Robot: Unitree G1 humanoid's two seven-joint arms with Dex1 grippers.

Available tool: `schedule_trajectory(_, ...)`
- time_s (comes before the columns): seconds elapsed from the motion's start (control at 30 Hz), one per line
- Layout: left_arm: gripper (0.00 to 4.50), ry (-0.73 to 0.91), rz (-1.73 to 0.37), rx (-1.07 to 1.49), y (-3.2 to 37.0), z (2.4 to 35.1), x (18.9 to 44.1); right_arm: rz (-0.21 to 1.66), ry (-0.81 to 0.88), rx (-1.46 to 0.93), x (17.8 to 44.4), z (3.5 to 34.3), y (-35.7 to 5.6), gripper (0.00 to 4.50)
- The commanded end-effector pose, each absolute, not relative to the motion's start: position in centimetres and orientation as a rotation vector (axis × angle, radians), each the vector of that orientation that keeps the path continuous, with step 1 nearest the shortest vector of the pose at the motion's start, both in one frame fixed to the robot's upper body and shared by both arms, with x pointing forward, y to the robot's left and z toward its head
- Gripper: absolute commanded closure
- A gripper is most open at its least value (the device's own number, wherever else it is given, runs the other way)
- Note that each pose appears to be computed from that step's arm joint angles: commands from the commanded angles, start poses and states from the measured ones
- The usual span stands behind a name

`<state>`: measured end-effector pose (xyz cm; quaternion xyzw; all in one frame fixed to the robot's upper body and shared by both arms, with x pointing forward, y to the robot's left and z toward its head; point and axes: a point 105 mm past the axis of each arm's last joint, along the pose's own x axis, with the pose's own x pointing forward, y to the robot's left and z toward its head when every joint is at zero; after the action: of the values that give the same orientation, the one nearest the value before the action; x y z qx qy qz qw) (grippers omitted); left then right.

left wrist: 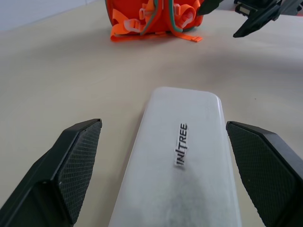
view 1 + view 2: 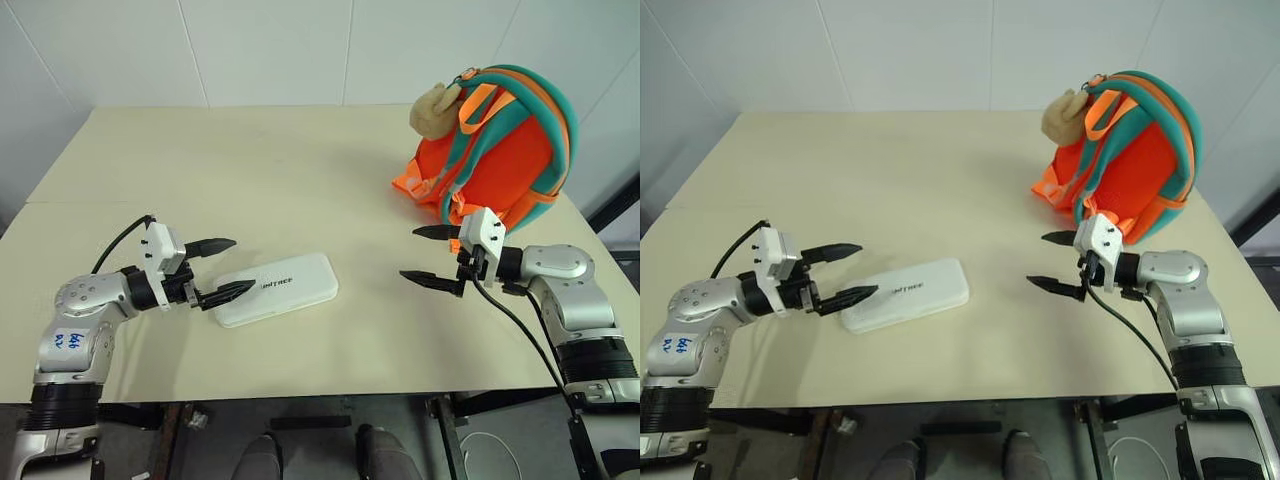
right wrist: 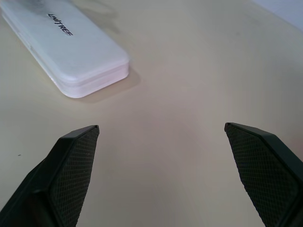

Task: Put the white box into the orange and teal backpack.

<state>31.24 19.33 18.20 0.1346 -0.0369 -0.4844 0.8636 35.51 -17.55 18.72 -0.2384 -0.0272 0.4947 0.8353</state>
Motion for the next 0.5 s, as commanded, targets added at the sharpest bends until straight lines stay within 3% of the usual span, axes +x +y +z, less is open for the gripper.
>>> schedule_trajectory(0.03, 0.00, -0.146, -1.009, 0.341, 19.2, 20.0, 31.4, 1.042, -0.129, -0.519, 36.5, 20.2, -16.9, 0.02)
schedule_trajectory(0.27, 0.00, -0.165, -0.963, 0.375, 20.4, 20.7, 31.8, 1.073, -0.135, -0.499, 37.1, 19.7, -15.6, 0.02)
schedule_trajectory(0.33, 0.41, -0.154, -0.929, 0.399, 21.4, 20.5, 31.9, 1.094, -0.131, -0.488, 37.1, 19.4, -15.0, 0.00)
schedule_trajectory(0.43, 1.26, -0.118, -0.873, 0.417, 23.3, 20.0, 31.0, 1.136, -0.119, -0.495, 37.0, 18.5, -14.5, 0.65)
schedule_trajectory(0.5, 1.89, -0.088, -0.825, 0.455, 24.9, 19.2, 30.1, 1.140, -0.117, -0.497, 37.3, 18.0, -14.0, 1.31)
